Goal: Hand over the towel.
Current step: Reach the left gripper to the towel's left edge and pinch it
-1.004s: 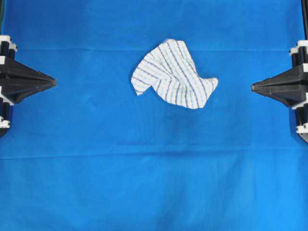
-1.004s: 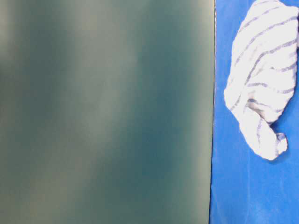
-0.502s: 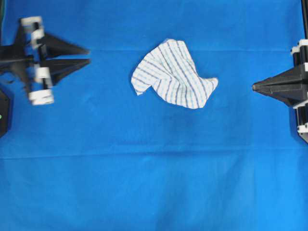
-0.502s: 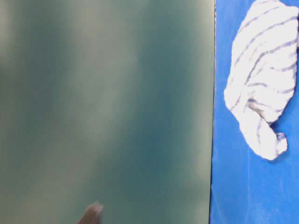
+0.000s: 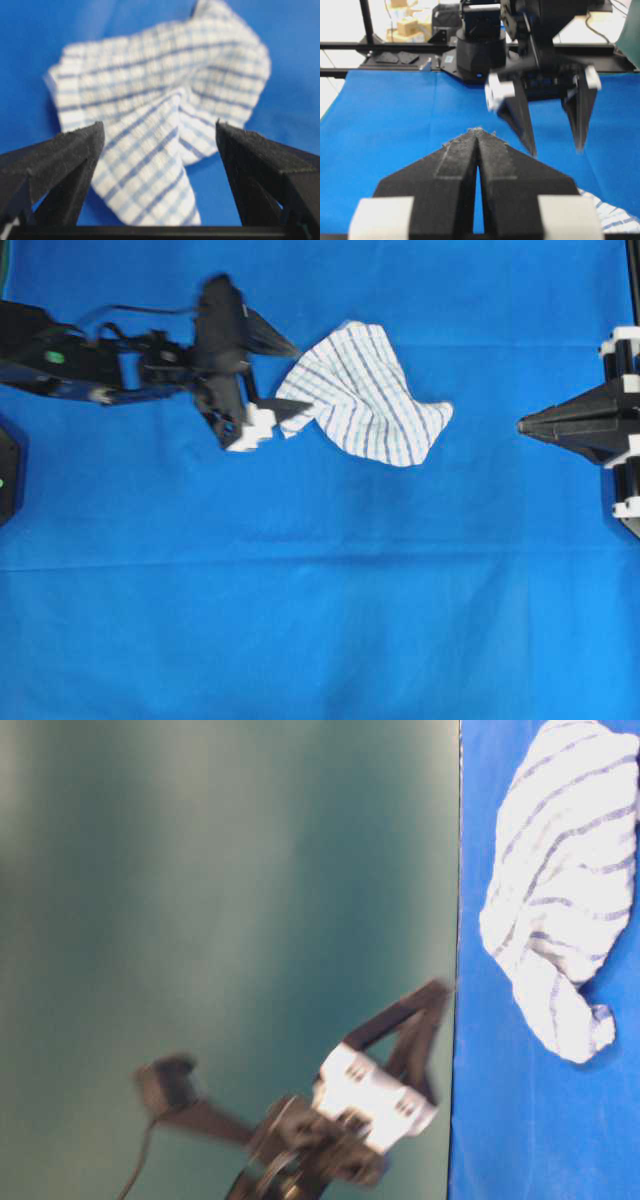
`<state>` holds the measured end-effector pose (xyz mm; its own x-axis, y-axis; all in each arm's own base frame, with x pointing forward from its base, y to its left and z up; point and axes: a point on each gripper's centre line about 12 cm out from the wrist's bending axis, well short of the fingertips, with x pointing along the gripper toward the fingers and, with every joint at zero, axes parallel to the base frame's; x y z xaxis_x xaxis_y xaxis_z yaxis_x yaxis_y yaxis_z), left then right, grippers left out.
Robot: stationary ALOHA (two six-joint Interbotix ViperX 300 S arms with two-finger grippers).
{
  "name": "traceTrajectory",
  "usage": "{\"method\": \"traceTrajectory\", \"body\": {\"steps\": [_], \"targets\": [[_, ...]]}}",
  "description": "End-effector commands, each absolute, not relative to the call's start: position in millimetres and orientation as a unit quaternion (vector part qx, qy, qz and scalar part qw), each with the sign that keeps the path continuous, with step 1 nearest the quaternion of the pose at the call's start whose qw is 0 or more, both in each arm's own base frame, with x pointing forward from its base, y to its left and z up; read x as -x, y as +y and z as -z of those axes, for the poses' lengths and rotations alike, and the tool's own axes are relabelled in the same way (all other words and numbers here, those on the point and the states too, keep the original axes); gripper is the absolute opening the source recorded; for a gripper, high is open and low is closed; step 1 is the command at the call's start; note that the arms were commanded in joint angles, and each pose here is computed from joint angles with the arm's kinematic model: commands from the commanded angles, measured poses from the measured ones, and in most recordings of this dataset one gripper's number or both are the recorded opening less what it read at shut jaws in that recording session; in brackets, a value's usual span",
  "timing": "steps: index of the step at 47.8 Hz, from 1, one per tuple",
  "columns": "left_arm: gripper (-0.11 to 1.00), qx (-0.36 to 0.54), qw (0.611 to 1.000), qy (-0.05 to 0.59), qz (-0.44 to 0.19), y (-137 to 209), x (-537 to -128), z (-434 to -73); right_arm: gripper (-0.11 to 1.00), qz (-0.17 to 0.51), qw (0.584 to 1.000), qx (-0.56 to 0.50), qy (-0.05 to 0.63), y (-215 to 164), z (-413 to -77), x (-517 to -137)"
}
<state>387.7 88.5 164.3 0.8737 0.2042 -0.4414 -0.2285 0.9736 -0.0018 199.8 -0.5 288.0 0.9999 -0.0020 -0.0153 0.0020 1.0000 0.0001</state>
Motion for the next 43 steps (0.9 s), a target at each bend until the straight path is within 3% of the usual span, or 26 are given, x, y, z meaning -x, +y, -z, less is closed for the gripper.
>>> {"method": "traceTrajectory", "body": {"steps": [1,15,26,30,38,43], "targets": [[0.94,0.028,0.967,0.226,-0.114,93.7,-404.9,-160.1,0.00,0.002,1.000,-0.001,0.002,-0.8,-295.6,-202.3],[0.94,0.037,0.949,0.292,-0.118,104.2,-424.0,-103.9,0.00,0.002,1.000,-0.002,0.018,-0.8,-289.5,-204.4],[0.90,0.045,0.935,0.328,-0.125,111.1,-417.0,-95.7,0.00,0.002,1.000,-0.002,0.020,-0.8,-289.2,-204.4],[0.76,0.046,0.933,0.332,-0.127,113.3,-415.2,-96.1,0.00,0.002,1.000,-0.002,0.021,-0.8,-288.9,-204.6],[0.28,0.038,0.937,0.321,-0.129,116.5,-412.1,-107.8,0.00,0.002,1.000,-0.002,0.021,-0.8,-288.0,-205.3],[0.07,0.021,0.944,0.303,-0.126,116.1,-410.6,-125.4,0.00,0.001,1.000,-0.003,0.025,-0.5,-286.8,-205.8]]}}
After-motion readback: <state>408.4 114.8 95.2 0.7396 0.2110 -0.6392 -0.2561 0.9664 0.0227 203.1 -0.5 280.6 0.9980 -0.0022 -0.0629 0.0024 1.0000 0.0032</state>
